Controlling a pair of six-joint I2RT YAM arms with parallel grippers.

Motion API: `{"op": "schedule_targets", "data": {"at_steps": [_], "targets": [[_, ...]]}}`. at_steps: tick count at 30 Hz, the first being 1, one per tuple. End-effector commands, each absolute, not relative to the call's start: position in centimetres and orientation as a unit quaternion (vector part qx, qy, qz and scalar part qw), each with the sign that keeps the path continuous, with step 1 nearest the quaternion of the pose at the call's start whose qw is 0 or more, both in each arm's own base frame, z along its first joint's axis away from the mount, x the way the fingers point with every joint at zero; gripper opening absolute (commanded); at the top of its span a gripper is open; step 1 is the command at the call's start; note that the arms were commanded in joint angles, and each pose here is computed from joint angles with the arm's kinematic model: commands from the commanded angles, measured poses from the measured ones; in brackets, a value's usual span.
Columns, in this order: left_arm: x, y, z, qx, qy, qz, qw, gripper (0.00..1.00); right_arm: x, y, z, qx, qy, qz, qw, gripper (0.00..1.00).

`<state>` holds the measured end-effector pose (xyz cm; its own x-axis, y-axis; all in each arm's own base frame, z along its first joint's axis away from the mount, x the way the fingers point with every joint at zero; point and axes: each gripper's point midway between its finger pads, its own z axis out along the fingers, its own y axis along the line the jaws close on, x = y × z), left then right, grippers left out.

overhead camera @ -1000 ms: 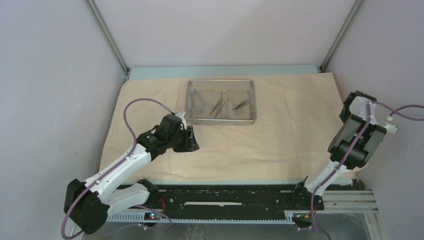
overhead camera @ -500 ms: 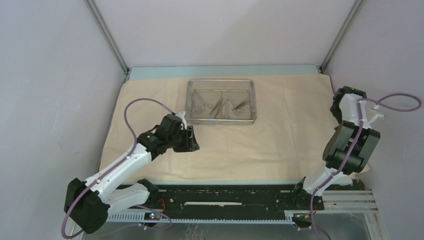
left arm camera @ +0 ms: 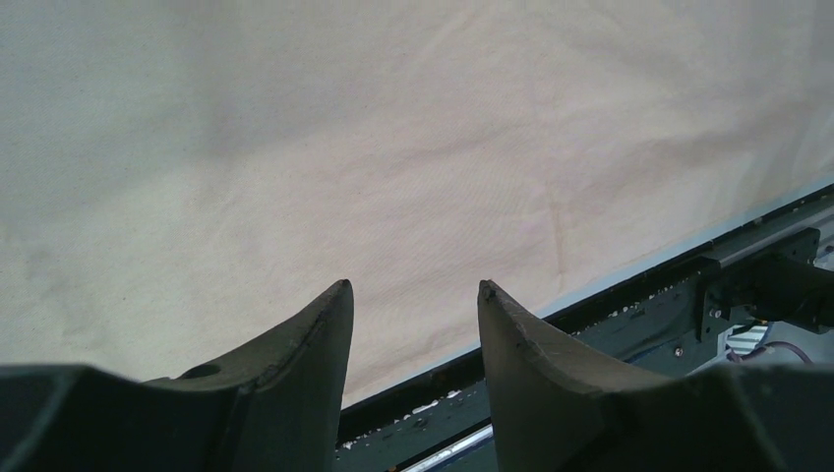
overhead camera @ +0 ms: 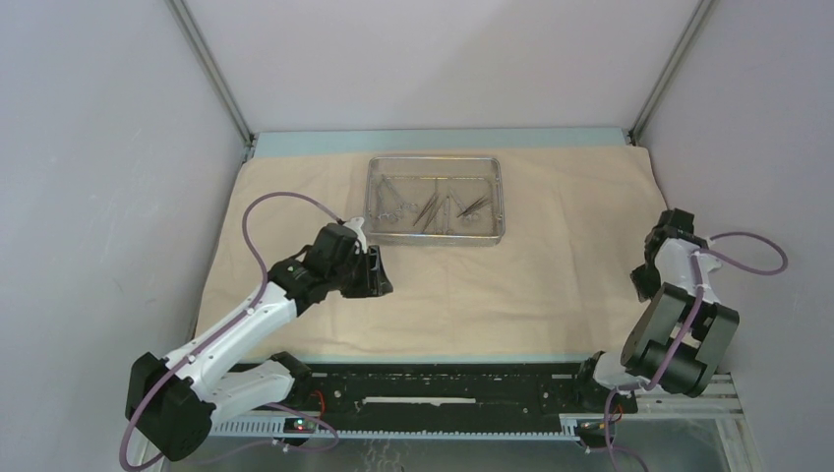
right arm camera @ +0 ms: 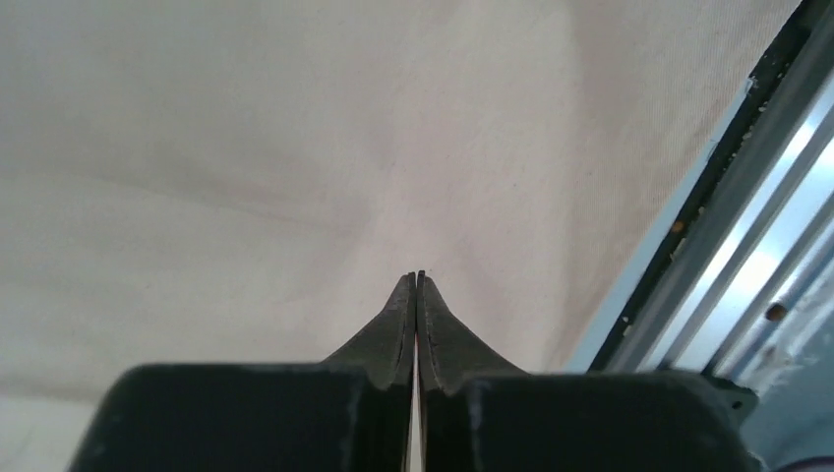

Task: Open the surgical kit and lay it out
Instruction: Smooth out the surgical kit at the center of the board.

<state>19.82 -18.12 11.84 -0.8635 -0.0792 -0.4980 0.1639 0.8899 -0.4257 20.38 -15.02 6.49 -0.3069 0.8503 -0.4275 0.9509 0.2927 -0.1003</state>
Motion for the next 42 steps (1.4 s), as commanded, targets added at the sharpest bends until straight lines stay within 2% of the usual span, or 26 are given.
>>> {"op": "schedule_targets", "data": {"at_steps": [1, 11, 17, 21, 26, 37, 42], "targets": [[21.1, -19.5, 15.9, 0.032, 0.913, -0.272, 0.304, 0.55, 21.2, -17.3, 5.7, 0.599, 0.763, -0.15, 0.19, 0.0], [20.9, -19.8, 17.4, 0.03, 0.9, -0.295, 0.319, 0.55, 18.8, -22.0, 5.3, 0.604, 0.735, -0.241, 0.192, 0.0], [20.9, -19.8, 19.1, 0.028, 0.887, -0.31, 0.34, 0.55, 14.6, -23.5, 2.6, 0.652, 0.701, -0.268, 0.109, 0.0], [20.8, -20.0, 20.3, 0.032, 0.879, -0.322, 0.351, 0.55, 12.0, -25.7, 3.6, 0.678, 0.662, -0.308, 0.083, 0.0], [20.8, -20.1, 21.0, 0.036, 0.873, -0.33, 0.356, 0.56, 9.1, -26.5, 2.5, 0.722, 0.619, -0.309, 0.029, 0.0], [20.6, -20.9, 21.3, 0.045, 0.87, -0.348, 0.347, 0.56, 8.8, -28.5, 4.3, 0.723, 0.593, -0.352, 0.034, 0.0], [20.6, -20.9, 22.0, 0.048, 0.864, -0.353, 0.356, 0.56, 11.3, -28.6, 6.1, 0.671, 0.625, -0.393, 0.066, 0.0]]}}
